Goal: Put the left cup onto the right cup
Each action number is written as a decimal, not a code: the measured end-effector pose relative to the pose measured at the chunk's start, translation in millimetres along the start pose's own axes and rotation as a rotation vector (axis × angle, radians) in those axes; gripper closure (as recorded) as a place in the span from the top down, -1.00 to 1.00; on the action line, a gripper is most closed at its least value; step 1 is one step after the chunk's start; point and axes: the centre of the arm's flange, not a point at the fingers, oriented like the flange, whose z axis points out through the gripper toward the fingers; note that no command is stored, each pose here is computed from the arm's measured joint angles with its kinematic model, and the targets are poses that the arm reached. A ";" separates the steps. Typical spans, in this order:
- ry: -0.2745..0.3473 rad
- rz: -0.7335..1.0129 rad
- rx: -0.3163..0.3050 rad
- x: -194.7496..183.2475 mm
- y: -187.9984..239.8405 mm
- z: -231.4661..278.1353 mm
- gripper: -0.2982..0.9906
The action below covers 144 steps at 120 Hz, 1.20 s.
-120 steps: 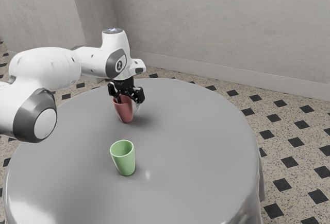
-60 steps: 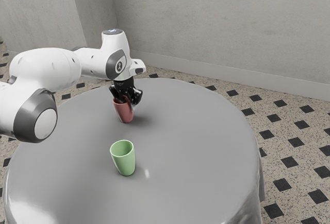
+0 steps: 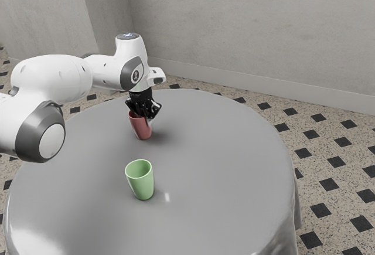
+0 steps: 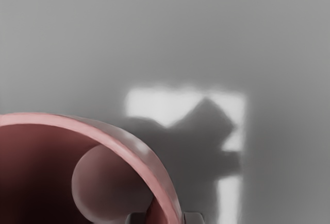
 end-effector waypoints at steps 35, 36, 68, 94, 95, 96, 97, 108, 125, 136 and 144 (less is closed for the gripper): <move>-0.001 0.000 0.000 0.0 0.6 -0.7 -0.60; -0.001 0.000 0.000 0.0 0.7 -0.8 -0.60; -0.002 0.001 0.000 -0.1 1.5 -2.8 -0.62; -0.003 0.008 0.006 -0.5 4.8 -6.6 -0.64; -0.003 0.009 0.006 -0.5 4.9 -6.7 -0.64; -0.003 0.009 0.006 -0.5 5.0 -6.8 -0.64; -0.004 0.009 0.006 -0.5 5.0 -6.9 -0.64; -0.005 0.009 0.007 -0.9 5.2 -6.8 -0.66; -0.015 0.006 0.008 -3.4 5.0 -1.7 -0.67; -0.015 0.003 0.008 -3.5 4.4 -1.4 -0.67; -0.015 0.001 0.008 -3.5 4.0 -1.5 -0.67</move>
